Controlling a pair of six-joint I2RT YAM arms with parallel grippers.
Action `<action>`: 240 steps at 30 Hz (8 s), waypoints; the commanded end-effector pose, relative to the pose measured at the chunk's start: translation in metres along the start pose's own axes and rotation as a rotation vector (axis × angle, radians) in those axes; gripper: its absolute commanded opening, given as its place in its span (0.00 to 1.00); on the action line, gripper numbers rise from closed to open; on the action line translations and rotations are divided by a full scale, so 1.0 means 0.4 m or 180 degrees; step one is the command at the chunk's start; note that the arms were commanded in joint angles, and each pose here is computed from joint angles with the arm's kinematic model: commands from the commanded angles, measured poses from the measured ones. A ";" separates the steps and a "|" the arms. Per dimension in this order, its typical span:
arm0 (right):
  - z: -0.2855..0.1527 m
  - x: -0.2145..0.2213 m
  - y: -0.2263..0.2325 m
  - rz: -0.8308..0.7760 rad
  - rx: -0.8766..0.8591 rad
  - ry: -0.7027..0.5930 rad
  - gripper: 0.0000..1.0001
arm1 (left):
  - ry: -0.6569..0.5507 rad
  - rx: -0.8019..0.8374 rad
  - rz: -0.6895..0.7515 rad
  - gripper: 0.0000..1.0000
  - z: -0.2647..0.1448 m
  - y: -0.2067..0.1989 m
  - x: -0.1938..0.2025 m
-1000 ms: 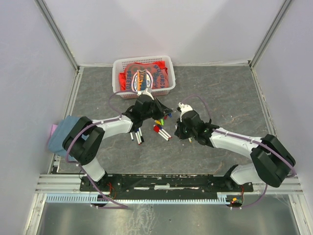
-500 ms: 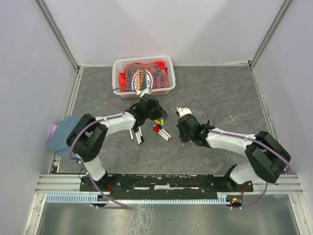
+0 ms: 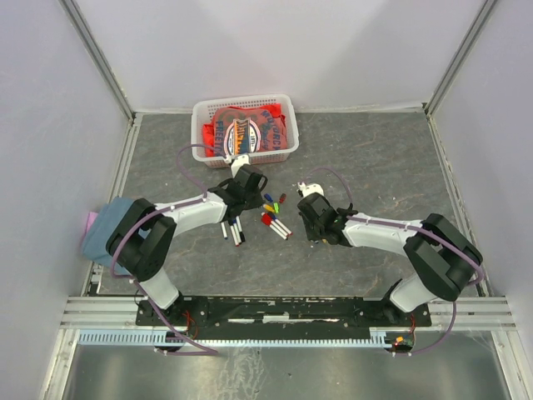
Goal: Open the pen caps
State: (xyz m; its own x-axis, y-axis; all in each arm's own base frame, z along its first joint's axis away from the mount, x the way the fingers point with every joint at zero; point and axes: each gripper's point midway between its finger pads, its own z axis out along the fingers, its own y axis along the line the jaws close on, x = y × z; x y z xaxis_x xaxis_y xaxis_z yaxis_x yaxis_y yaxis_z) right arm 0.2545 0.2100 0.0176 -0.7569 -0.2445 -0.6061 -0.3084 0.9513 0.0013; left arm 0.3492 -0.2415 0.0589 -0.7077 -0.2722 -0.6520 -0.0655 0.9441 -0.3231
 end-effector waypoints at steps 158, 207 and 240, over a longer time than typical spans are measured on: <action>-0.147 -0.182 0.245 0.0458 -0.1821 -0.0572 0.01 | 0.0554 0.2034 -0.1445 0.44 -0.153 -0.166 0.041; -0.156 -0.218 0.254 0.0792 -0.2222 -0.0605 0.23 | 0.0515 0.2685 -0.1447 0.03 -0.215 -0.212 0.015; -0.082 -0.126 0.169 0.0475 -0.1477 -0.0702 0.01 | -0.0300 0.1784 -0.1203 0.03 -0.072 -0.197 -0.115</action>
State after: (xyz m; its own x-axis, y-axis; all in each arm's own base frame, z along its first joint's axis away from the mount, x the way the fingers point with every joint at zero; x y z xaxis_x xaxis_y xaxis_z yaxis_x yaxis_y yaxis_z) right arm 0.2789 0.2812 0.0804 -0.6175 -0.0685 -0.7836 -0.4495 0.8483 0.2800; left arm 0.3264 -0.3193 0.1024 -0.7749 -0.5131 -0.3692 -0.0060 0.5900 -0.8074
